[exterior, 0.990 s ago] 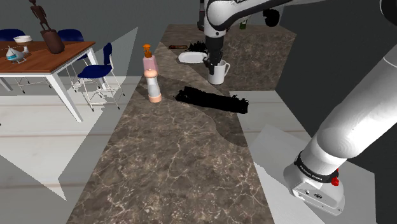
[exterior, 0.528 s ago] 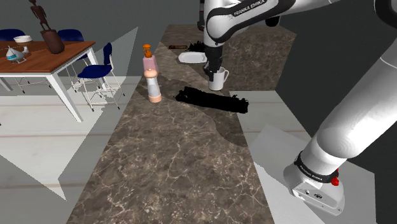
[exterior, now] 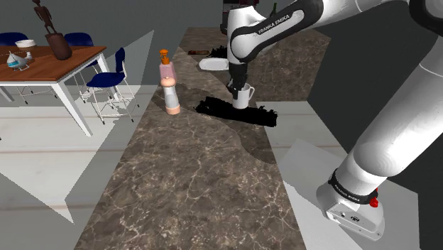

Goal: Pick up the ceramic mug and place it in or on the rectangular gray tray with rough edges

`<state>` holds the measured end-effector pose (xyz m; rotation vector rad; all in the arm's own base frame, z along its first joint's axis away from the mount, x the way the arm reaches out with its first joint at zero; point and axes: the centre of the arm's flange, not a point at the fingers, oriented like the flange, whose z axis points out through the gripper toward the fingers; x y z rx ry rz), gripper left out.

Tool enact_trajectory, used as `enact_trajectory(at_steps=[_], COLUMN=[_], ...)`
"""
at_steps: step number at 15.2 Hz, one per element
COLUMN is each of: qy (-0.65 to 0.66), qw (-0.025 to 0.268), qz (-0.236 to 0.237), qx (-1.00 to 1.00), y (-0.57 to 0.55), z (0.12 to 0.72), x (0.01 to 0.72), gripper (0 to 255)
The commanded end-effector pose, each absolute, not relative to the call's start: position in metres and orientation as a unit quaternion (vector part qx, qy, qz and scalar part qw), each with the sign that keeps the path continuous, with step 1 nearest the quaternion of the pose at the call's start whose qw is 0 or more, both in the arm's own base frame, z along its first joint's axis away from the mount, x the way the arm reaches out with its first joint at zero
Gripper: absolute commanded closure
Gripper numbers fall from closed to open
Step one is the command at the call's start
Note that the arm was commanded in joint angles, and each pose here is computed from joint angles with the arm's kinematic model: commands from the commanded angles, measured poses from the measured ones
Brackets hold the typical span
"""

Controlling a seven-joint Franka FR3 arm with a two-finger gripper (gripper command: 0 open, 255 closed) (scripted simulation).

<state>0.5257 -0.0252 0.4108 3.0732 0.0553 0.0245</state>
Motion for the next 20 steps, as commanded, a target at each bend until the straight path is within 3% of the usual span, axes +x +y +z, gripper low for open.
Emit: enact_trajectory(at_steps=[1,8,9,14,20], qy=[0.018,0.018,0.018,0.018,0.018], qw=[0.034,0.034,0.034,0.034,0.034], qz=[0.009,0.009,0.009,0.009,0.009], qx=[0.999,0.999,0.999,0.999,0.999], y=[-0.025,-0.025,-0.025,-0.025,-0.022], z=[0.404,0.404,0.404,0.404,0.454], x=[0.526,0.526,0.526,0.526,0.525], gripper=[255,255,0,0,0])
